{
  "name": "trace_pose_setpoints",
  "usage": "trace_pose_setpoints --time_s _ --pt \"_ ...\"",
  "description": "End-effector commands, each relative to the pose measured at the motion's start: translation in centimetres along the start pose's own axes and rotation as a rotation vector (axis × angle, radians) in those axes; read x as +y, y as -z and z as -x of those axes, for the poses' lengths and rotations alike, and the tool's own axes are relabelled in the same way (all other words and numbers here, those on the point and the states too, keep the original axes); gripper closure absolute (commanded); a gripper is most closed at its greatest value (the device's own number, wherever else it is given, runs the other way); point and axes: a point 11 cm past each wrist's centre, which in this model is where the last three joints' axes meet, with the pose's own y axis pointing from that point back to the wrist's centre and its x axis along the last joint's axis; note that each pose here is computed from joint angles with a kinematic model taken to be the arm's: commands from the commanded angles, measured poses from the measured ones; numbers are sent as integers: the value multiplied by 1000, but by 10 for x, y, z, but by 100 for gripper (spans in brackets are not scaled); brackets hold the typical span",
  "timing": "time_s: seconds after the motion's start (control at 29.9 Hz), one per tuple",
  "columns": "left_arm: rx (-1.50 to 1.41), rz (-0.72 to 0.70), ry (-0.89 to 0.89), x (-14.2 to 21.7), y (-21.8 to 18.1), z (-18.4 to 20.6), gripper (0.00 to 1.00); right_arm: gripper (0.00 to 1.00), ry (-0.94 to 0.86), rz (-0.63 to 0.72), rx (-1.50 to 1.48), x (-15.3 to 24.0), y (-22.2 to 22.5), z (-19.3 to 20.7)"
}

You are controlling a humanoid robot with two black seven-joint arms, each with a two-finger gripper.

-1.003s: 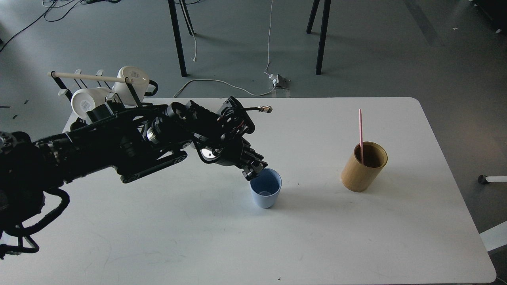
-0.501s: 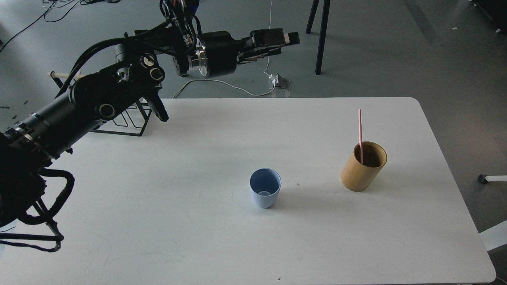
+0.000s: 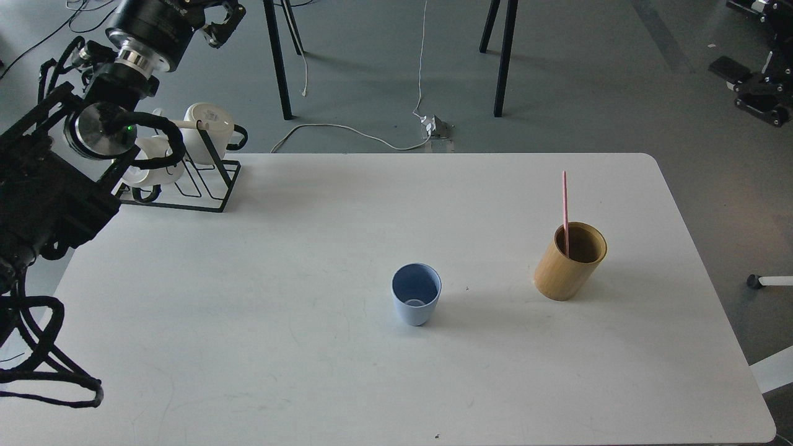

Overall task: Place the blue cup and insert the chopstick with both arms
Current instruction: 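Reach the right gripper to the pink stick in the tan cup and grasp it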

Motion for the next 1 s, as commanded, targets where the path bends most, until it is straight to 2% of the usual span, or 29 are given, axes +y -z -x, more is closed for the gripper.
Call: trace_pose_setpoints --time_s 0.0,0.13,0.3,0.5,0.64,0.8,0.97 --pt "22 32 -88 18 -4 -30 0 1 76 68 151 -1 -14 28" --pt "10 44 -142 28 -7 -48 0 2 147 161 382 1 -45 58" --pt "13 46 -145 29 -6 -49 0 3 209 190 622 2 -79 90" --pt "20 50 -144 28 -3 -48 0 21 330 175 777 -6 -96 124" --pt "20 56 -144 28 -3 -48 0 28 380 176 826 -15 -109 140" --pt "19 52 -157 34 -1 -53 0 30 392 190 910 -34 -118 147" --pt "12 54 -159 34 -4 -54 0 43 415 186 922 -44 -121 155"
